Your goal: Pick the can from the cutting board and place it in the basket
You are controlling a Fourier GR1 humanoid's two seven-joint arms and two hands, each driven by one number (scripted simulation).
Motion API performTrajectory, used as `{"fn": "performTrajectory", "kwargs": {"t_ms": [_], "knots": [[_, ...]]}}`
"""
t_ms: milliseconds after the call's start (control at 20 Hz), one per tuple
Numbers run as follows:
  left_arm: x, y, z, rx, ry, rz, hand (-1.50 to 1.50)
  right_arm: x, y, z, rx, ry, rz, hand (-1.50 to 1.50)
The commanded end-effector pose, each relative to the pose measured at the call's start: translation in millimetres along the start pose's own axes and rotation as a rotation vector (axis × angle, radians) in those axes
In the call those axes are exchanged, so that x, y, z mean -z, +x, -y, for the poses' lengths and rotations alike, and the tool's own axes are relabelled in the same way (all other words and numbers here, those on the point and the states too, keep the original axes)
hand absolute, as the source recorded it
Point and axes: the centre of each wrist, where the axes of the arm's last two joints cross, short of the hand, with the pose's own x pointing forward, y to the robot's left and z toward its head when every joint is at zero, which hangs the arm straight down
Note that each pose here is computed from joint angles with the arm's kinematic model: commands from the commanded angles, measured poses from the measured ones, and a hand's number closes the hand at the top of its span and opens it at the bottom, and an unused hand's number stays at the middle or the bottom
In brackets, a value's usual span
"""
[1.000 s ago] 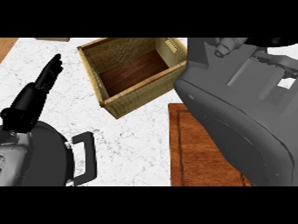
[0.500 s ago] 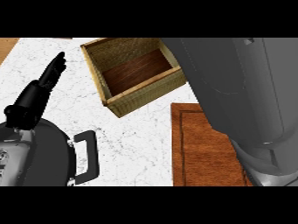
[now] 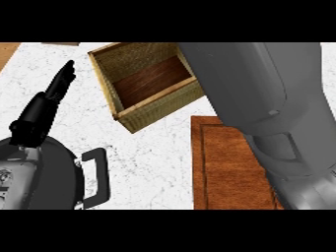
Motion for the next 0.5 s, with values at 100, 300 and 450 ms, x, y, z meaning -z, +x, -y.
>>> {"fn": "performTrajectory", "kwargs": {"t_ms": [100,300,450], "knots": [[-1.6,2.2,2.0,-0.001,0.010,-0.002,0.00,-5.9,21.1,-10.9,-0.220,0.049,-0.229,1.50],[-1.3,-3.0,-2.3,-0.006,0.013,-0.006,0.00,-5.0,26.6,-7.3,-0.151,0.143,-0.215,-1.50],[-5.8,-2.5,-9.0,-0.002,0.010,0.003,0.00,6.1,20.3,-22.6,-0.109,0.217,-0.222,-1.50]]}}
